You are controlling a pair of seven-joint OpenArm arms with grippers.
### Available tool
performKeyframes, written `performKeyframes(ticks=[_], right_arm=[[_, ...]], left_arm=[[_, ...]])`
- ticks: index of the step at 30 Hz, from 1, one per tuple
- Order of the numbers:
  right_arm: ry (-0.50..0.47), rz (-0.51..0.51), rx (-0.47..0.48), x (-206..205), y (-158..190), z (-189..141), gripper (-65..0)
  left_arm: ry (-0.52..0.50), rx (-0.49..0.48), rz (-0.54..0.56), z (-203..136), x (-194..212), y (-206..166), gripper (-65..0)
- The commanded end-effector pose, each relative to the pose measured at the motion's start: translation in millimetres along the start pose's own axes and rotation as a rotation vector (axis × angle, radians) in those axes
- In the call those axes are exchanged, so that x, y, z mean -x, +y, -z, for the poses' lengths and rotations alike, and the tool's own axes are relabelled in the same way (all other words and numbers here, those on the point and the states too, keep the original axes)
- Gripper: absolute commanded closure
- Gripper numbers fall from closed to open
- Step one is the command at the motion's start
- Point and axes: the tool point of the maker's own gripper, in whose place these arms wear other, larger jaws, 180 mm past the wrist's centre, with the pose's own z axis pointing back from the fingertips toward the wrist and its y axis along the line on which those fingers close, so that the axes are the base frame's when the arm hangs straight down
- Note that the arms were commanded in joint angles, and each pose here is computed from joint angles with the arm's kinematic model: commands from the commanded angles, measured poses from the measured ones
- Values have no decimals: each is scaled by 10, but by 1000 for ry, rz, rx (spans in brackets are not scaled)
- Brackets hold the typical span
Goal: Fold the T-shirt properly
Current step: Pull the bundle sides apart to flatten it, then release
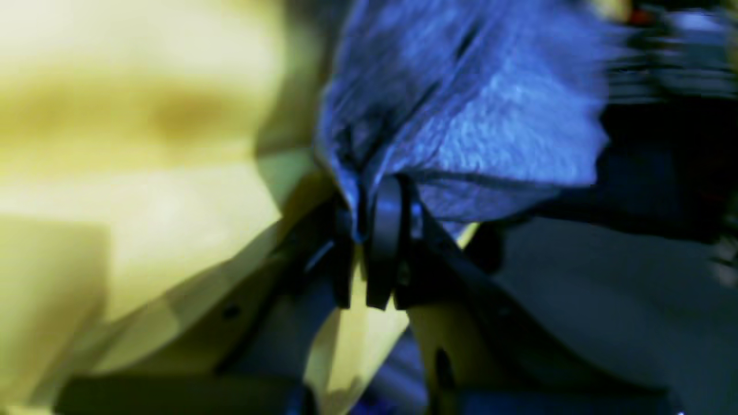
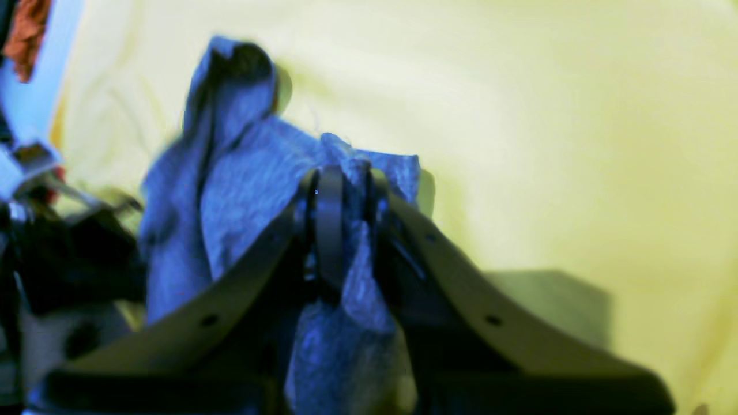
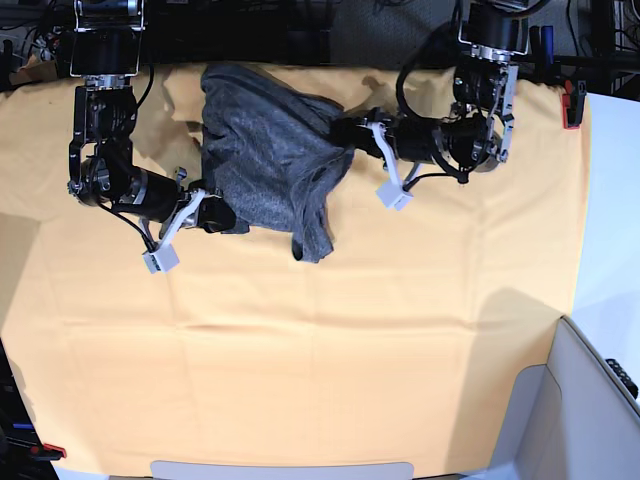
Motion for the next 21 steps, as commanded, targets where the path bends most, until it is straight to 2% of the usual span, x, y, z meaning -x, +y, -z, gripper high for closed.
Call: performKeyframes(ticks=[1, 4, 8, 12, 15, 21], right_arm=[[-44, -27, 15, -132, -22, -98, 0], [-35, -40, 69, -52, -107, -173, 0], [-20, -42, 117, 116, -152, -268, 0], [-26, 18, 120, 344, -93, -301, 0], [-24, 60, 101, 517, 30, -271, 0], [-29, 98, 95, 738, 208, -337, 0]], left_arm=[[-8, -18, 35, -123, -158, 16, -4], [-21, -47, 63, -221, -310, 77, -4], [-15, -76, 37, -289, -446, 259, -4], [-13, -81, 11, -297, -590, 354, -4], [30, -80, 51, -211, -662, 297, -4], [49, -90, 134, -87, -927, 188, -4]])
